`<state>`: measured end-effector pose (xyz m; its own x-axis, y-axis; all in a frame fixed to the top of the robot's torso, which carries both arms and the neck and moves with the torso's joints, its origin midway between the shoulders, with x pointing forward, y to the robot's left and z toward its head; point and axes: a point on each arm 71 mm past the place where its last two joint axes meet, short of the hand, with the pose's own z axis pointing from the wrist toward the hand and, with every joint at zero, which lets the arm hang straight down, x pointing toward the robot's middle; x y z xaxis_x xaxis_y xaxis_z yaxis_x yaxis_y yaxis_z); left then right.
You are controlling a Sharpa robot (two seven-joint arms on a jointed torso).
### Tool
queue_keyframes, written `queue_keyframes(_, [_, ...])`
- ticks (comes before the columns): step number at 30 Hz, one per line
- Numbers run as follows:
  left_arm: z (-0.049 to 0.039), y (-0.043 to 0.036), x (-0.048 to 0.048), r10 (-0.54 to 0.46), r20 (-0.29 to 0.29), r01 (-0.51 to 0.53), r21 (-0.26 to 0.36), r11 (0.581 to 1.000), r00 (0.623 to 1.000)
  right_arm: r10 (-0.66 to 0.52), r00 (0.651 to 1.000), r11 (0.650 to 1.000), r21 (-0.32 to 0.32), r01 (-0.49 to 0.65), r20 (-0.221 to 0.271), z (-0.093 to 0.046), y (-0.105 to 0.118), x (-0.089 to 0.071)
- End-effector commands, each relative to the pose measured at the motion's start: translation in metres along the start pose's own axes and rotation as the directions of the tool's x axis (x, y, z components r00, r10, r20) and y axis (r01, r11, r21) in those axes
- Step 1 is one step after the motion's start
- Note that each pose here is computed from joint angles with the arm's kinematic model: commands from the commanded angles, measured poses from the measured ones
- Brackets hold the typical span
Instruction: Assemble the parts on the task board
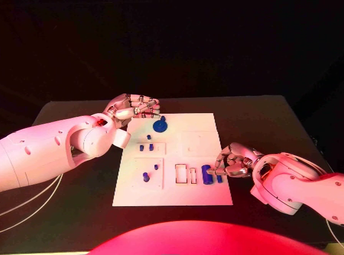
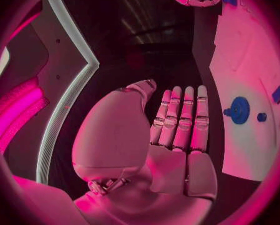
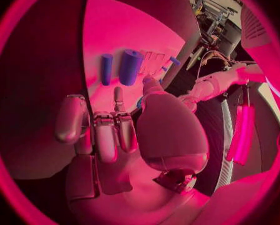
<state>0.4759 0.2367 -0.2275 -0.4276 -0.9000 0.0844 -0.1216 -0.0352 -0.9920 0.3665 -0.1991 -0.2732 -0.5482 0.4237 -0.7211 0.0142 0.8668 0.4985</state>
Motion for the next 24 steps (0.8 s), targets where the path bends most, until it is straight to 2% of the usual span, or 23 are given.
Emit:
queue_keyframes(1, [0.0002, -0.0009, 0.0024, -0.014, -0.02, 0.014, 0.01, 1.0, 1.0, -0.027, 1.0, 1.0, -0.002, 0.027, 0.008, 0.001, 0.001, 0.003])
queue_keyframes(24, [0.0001, 0.0002, 0.0017, -0.016, -0.027, 0.017, 0.004, 1.0, 1.0, -0.089, 0.994, 0.996, 0.011, 0.09, -0.067, 0.016, 0.007, 0.024])
